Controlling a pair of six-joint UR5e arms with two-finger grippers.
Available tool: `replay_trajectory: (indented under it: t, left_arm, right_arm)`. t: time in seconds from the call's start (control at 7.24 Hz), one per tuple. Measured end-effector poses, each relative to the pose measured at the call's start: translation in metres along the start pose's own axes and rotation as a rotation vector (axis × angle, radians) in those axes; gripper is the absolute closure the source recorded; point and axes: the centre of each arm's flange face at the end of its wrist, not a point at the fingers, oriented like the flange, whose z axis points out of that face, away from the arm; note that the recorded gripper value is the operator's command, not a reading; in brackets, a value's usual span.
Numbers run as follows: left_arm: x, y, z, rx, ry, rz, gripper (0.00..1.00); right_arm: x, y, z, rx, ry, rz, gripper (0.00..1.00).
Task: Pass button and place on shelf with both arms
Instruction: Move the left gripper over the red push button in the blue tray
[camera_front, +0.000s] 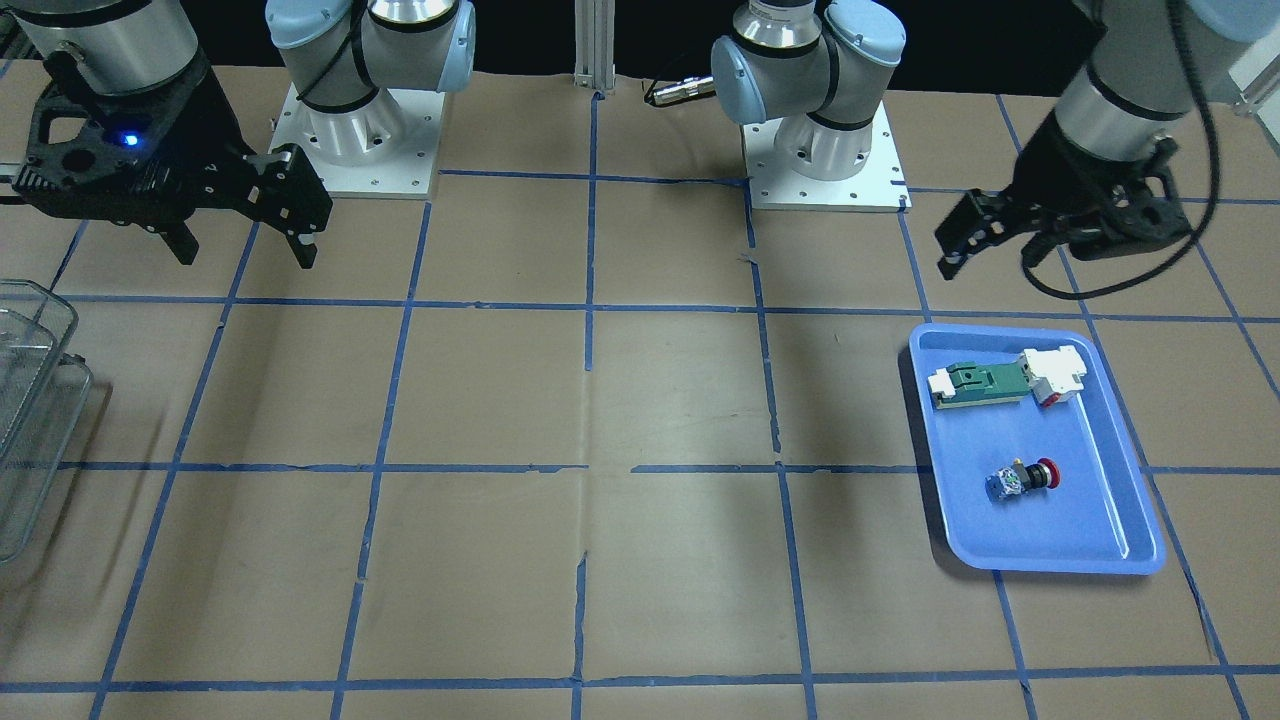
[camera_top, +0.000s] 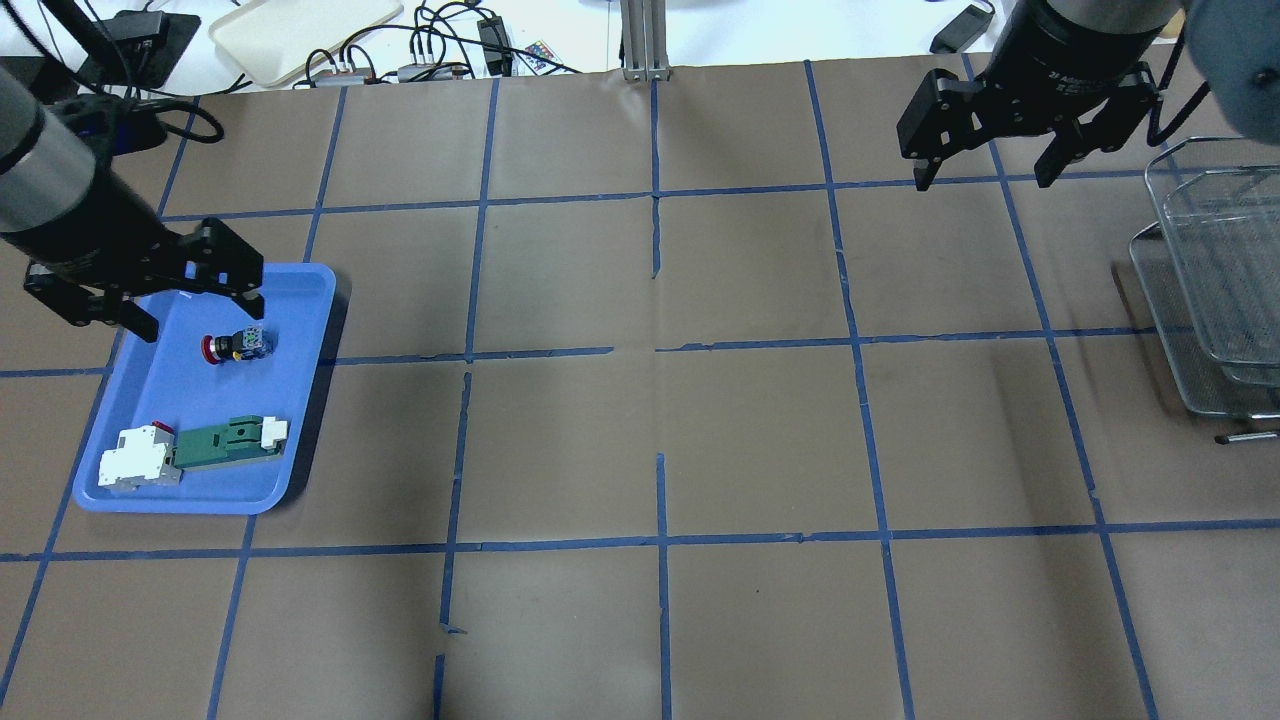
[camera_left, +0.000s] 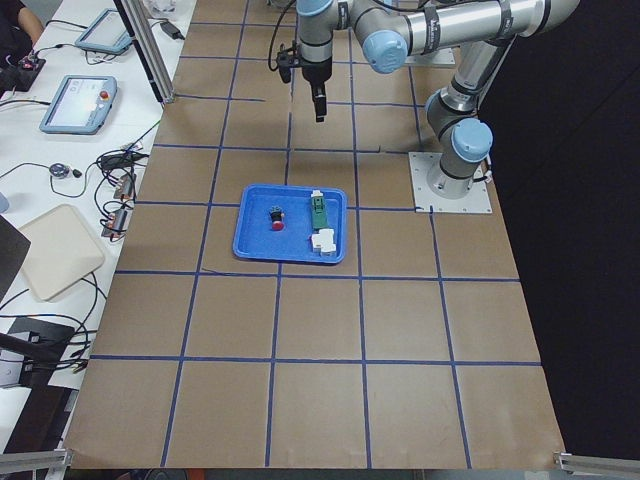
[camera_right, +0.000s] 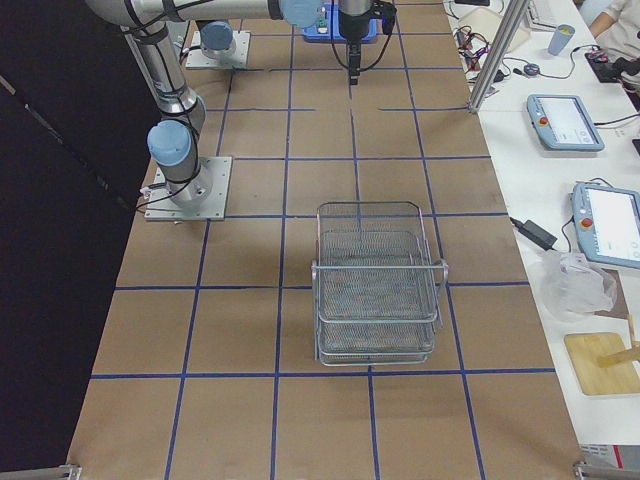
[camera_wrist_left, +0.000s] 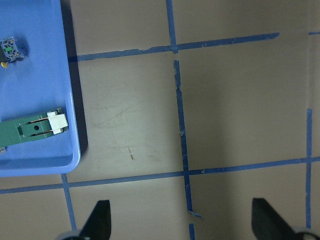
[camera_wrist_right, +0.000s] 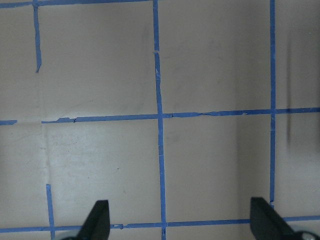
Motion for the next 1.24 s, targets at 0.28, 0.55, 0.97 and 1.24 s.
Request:
replay_trajectory:
  t: [0.28,0.55,0.97,1.24]
  left_arm:
    - [-0.078,-0.031,0.011,0.042,0.025,-0.203,0.00]
    - [-0.142,-0.053,0.036,0.029,0.039,-0.423,0.00]
    - [-0.201,-0.105,0.068,0.002,0.127,-0.687,0.00]
    - [-0.219,-0.135,0.097,-0.043,0.165,-0.814,0.00]
  right_arm:
    - [-0.001,0.000,-0.002,0.011,-0.005,-0.021,0.00]
    - [-0.001,0.001,-0.002,0.012,-0.003,-0.022,0.00]
    - [-0.003,0.002,-0.003,0.016,-0.010,-0.022,0.00]
    - [-0.003,0.002,-0.003,0.014,-0.012,-0.022,0.00]
